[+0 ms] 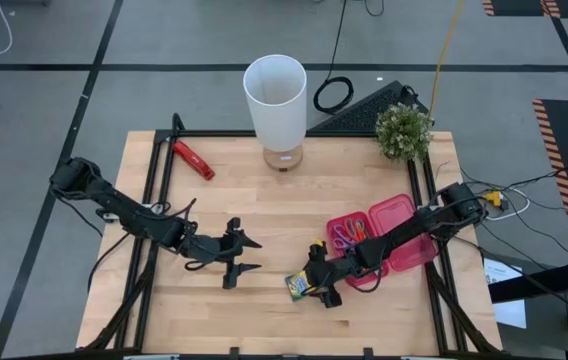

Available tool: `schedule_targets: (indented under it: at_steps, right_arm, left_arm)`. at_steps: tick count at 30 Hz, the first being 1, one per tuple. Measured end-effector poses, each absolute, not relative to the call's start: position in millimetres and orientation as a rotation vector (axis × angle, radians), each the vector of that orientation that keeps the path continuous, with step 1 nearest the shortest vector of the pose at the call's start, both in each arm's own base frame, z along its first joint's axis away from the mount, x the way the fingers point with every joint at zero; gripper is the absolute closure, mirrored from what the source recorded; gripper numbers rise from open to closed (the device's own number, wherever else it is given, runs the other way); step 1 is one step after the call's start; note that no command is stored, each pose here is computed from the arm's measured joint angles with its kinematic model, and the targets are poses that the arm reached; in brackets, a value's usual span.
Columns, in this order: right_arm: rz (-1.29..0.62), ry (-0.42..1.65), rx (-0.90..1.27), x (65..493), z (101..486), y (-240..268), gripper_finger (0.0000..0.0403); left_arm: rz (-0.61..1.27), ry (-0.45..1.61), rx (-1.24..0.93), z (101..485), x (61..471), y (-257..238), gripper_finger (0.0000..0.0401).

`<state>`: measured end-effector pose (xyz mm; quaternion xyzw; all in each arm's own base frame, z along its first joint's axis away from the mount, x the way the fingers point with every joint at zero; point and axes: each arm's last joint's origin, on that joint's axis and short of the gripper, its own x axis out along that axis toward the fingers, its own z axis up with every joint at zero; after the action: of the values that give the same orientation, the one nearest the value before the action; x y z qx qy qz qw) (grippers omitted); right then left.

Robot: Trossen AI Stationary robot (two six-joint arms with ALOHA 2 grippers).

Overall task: Pack school essentials
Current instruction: Put the crayon box into the pink supply box

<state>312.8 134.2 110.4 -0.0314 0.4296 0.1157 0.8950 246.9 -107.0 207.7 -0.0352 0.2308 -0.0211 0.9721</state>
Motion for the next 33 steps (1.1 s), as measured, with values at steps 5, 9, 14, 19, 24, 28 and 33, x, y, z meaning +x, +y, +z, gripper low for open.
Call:
schedule_targets:
  at_steps: [5,9,14,19,24,28,33]
  right_arm:
    - [0.241,0.881,-0.063,313.4,110.8,134.5,0.0028]
    - [0.242,0.879,-0.062,313.5,110.8,134.5,0.0028]
    - [0.242,0.876,-0.061,313.7,110.9,134.6,0.0028]
    - [0.242,0.875,-0.061,313.8,110.9,134.6,0.0028]
    - [0.242,0.874,-0.061,313.8,111.0,134.7,0.0032]
    - [0.243,0.873,-0.06,313.9,111.1,134.7,0.0049]
    - [0.244,0.872,-0.059,314.0,111.2,134.8,0.0069]
  left_arm:
    - [-0.043,0.466,-0.071,207.6,246.9,-107.0,0.0146]
    - [-0.042,0.466,-0.072,207.6,246.9,-107.0,0.0146]
    - [-0.042,0.466,-0.072,207.6,246.9,-107.0,0.0146]
    - [-0.042,0.466,-0.072,207.6,246.9,-107.0,0.0146]
    - [-0.042,0.466,-0.072,207.6,246.9,-107.0,0.0146]
    - [-0.042,0.466,-0.072,207.6,246.9,-107.0,0.0146]
    - [-0.042,0.466,-0.072,207.6,246.9,-107.0,0.0146]
